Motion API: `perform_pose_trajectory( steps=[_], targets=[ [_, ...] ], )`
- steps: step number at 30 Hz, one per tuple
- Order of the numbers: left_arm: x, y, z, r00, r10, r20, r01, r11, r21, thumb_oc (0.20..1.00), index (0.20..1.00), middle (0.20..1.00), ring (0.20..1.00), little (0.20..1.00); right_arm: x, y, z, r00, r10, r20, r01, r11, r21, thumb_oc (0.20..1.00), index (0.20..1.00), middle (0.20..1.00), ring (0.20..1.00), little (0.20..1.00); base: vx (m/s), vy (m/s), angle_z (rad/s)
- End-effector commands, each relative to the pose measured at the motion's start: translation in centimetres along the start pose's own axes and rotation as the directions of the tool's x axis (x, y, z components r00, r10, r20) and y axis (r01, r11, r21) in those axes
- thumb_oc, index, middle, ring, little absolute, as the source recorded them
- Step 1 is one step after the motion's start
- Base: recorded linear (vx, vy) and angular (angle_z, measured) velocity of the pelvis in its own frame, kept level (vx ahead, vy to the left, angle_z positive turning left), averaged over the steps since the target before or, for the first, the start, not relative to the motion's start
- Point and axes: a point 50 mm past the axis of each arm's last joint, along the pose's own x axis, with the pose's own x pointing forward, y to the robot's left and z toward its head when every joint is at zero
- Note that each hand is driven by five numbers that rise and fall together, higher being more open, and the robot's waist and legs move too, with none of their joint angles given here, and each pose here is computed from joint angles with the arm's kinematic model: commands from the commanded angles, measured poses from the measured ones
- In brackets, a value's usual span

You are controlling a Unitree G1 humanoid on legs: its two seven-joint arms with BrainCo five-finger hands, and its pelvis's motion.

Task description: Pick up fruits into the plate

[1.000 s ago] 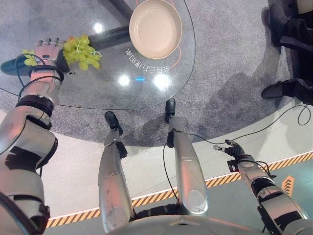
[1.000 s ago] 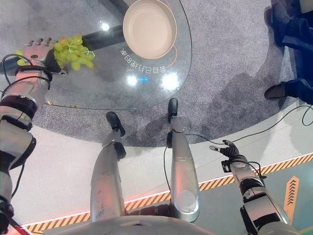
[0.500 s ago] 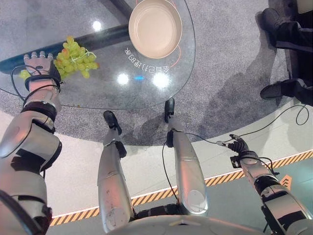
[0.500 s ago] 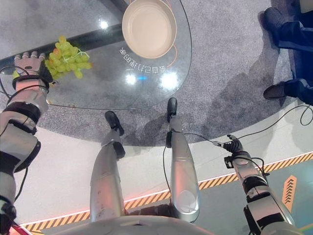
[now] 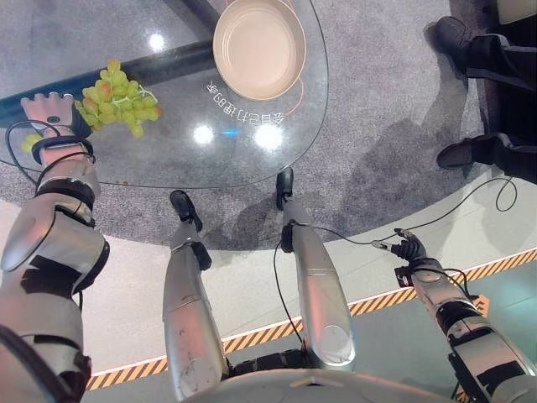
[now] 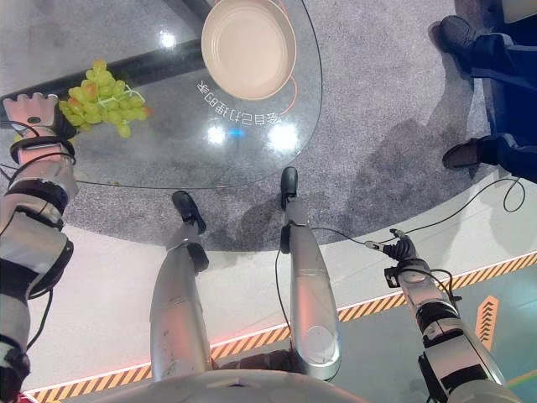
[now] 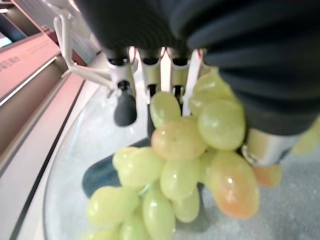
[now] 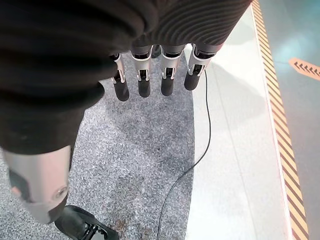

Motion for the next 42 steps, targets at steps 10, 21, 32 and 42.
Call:
perform_pose_trajectory(
  steps=[10,21,32,42],
  targets=[
    [1.2,4.0,-2.0,0.952,0.296,-0.074,-0.305,0.907,-0.291,0.2,0.2,0.2,0.2,0.2,-1.0,-0.3,-1.5,0.997,-0.071,0.023,0.071,0.997,-0.01,1.0,1.0,1.0,1.0,1.0,-0.02,-0.003,0.01],
    [-0.3,4.4,-1.4,0.9,0.427,0.084,-0.378,0.863,-0.335,0.2,0.2,0.2,0.2,0.2,-1.6,-1.6,-0.9,0.985,-0.13,0.109,0.131,0.991,0.006,1.0,1.0,1.0,1.0,1.0,0.0,0.033,0.03],
    [-2.7,4.6,-2.4,0.83,0.395,0.394,-0.33,0.917,-0.224,0.2,0.2,0.2,0.2,0.2,-2.9,-1.2,2.8,0.946,0.208,0.247,-0.231,0.971,0.067,1.0,1.0,1.0,1.0,1.0,0.11,0.016,0.11],
    [-4.3,6.9,-0.5,0.677,0.216,0.703,-0.356,0.933,0.057,0.2,0.2,0.2,0.2,0.2,-5.0,-0.5,11.9,0.716,0.577,0.393,-0.554,0.812,-0.183,1.0,1.0,1.0,1.0,1.0,0.06,-0.025,0.02]
  ],
)
